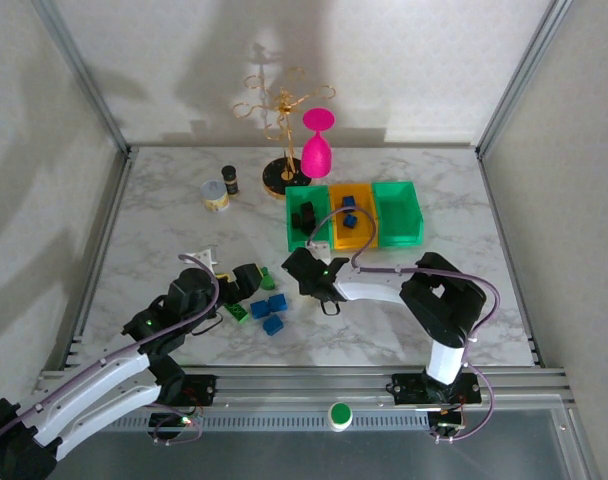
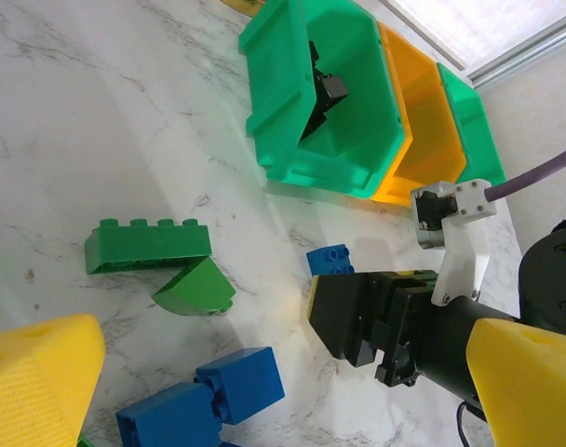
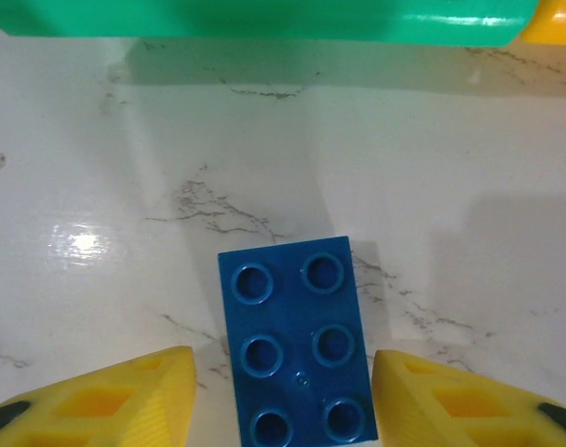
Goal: Sort the legos into containers by color
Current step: Pick up the lego from the center of the table.
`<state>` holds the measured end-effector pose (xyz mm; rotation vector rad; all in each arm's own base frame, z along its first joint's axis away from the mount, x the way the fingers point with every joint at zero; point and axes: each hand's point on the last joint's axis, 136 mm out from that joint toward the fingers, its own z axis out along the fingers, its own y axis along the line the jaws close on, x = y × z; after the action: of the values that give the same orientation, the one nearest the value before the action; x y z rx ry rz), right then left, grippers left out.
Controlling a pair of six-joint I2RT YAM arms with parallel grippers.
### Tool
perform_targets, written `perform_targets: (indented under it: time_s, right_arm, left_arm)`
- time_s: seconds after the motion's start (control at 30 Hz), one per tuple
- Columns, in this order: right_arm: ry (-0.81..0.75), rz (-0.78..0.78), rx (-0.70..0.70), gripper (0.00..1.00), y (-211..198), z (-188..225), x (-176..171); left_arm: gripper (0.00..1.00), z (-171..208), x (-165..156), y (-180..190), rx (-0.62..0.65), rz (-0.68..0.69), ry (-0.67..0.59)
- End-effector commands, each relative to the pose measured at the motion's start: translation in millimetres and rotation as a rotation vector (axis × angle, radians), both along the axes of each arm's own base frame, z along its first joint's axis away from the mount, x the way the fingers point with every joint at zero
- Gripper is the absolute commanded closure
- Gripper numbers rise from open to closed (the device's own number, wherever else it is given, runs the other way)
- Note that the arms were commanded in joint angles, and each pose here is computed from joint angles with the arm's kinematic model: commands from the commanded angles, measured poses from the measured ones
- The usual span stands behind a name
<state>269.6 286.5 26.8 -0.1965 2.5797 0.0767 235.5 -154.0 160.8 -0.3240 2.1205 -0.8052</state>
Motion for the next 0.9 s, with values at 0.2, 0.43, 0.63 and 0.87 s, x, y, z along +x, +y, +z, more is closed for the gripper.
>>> perform_targets:
  time_s: [0.2,0.43,0.63,0.87]
  right_arm:
    - [0.011,0.052,-0.031,0.63,4.2,-4.9,8.0]
    - [0.008,0.082,0.02,0.7,6.5,16.2,1.8]
    - [-0.014,0.068,0.069,0.69,-11.8,55.1,-7.3]
    - [-0.07,-0.001,0.101,0.66,-48.2,90.8,30.0]
  left_arm:
    - [0.0,3.6,6.4,-1.5,-0.018,0.013,-0.009]
    - [0.0,8.5,6.2,-3.5,-0.029,0.004,-0.014]
    - [0.0,19.8,11.0,-11.9,-0.036,-0.021,-0.028]
    - [0.0,37.1,25.8,-29.9,-0.059,-0.056,-0.063]
